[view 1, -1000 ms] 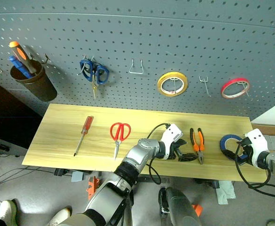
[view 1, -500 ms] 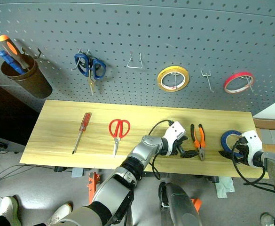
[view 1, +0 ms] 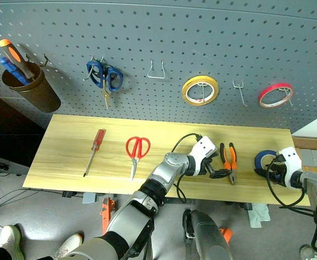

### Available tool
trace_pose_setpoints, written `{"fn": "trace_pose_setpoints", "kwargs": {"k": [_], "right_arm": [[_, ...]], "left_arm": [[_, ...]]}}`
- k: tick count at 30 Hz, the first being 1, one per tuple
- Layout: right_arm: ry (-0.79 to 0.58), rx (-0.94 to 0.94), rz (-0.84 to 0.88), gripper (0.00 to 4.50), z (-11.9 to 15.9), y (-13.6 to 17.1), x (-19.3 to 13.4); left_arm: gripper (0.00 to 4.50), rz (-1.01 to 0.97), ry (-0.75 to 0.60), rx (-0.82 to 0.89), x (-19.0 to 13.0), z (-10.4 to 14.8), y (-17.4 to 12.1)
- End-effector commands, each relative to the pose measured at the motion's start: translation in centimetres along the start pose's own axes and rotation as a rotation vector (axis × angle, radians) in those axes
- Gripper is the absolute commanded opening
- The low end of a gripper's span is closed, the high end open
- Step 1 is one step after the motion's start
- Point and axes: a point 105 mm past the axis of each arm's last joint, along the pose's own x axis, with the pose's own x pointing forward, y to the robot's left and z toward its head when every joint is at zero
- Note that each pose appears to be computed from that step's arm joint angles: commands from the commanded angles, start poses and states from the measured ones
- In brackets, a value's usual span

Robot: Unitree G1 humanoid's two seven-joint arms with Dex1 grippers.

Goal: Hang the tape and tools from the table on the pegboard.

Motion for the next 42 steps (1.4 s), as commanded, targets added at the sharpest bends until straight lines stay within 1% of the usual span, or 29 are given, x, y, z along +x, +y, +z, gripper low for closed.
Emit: {"fn": "trace_pose_setpoints", "kwargs": {"k": [1, 3, 5, 8, 11, 14, 15, 17, 19, 21, 25, 28, 32, 35, 38, 42], "right_arm": [[0.034, 0.012, 0.01, 1.53, -1.3, 0.2, 0.2], [0.032, 0.007, 0.008, 0.79, -1.5, 0.2, 0.2], [0.007, -0.002, -0.008, 0.39, -1.2, 0.2, 0.2], [-0.024, -0.036, -0.034, 0.39, -1.0, 0.3, -0.1], [-0.06, -0.123, -0.078, 0.39, -0.8, 0.9, -0.9], [-0.11, -0.261, -0.114, 0.39, 0.2, 2.4, -2.2], [-0.146, -0.312, -0.131, 0.39, 0.9, 3.3, -3.0], [-0.251, -0.453, -0.166, 0.39, 2.9, 6.3, -4.7], [-0.33, -0.509, -0.217, 0.39, 4.3, 8.5, -5.9], [-0.379, -0.533, -0.249, 0.39, 5.1, 9.8, -6.3], [-0.556, -0.674, -0.22, 0.39, 7.7, 14.1, -6.7], [-0.626, -0.706, -0.243, 0.39, 8.8, 14.8, -6.6], [-0.715, -0.806, -0.264, 0.39, 10.4, 15.4, -6.0], [-0.758, -0.82, -0.206, 0.39, 11.1, 15.8, -5.1], [-0.768, -0.827, -0.134, 0.39, 12.1, 15.6, -3.9], [-0.749, -0.829, -0.041, 0.39, 13.7, 15.1, -1.9]], "left_arm": [[4.5, -0.047, -0.071, 0.043, 1.5, 2.5, -1.6], [4.5, -0.047, -0.071, 0.045, 1.5, 2.5, -1.5], [4.5, -0.045, -0.072, 0.051, 1.4, 2.5, -1.4], [4.5, -0.043, -0.076, 0.06, 1.0, 2.5, -1.3], [4.5, -0.043, -0.075, 0.081, 0.3, 2.1, -1.1], [4.5, -0.035, -0.097, 0.104, -0.7, 2.5, -0.8], [4.5, -0.036, -0.118, 0.108, -1.5, 2.9, -0.9], [4.5, -0.04, -0.148, 0.12, -3.6, 3.5, -1.3], [4.5, -0.04, -0.159, 0.121, -5.3, 3.8, -1.7], [4.5, -0.03, -0.16, 0.115, -6.2, 3.9, -1.8], [4.5, 0.027, -0.195, 0.061, -9.0, 5.2, -1.3], [4.5, 0.073, -0.212, 0.015, -10.5, 5.8, -0.7], [4.5, 0.169, -0.21, 0.002, -12.6, 6.0, 0.6], [4.5, 0.241, -0.209, 0.005, -13.7, 5.9, 1.9], [4.5, 0.282, -0.231, 0.016, -14.0, 6.8, 3.0], [4.5, 0.283, -0.259, 0.042, -13.2, 8.2, 3.5]]}}
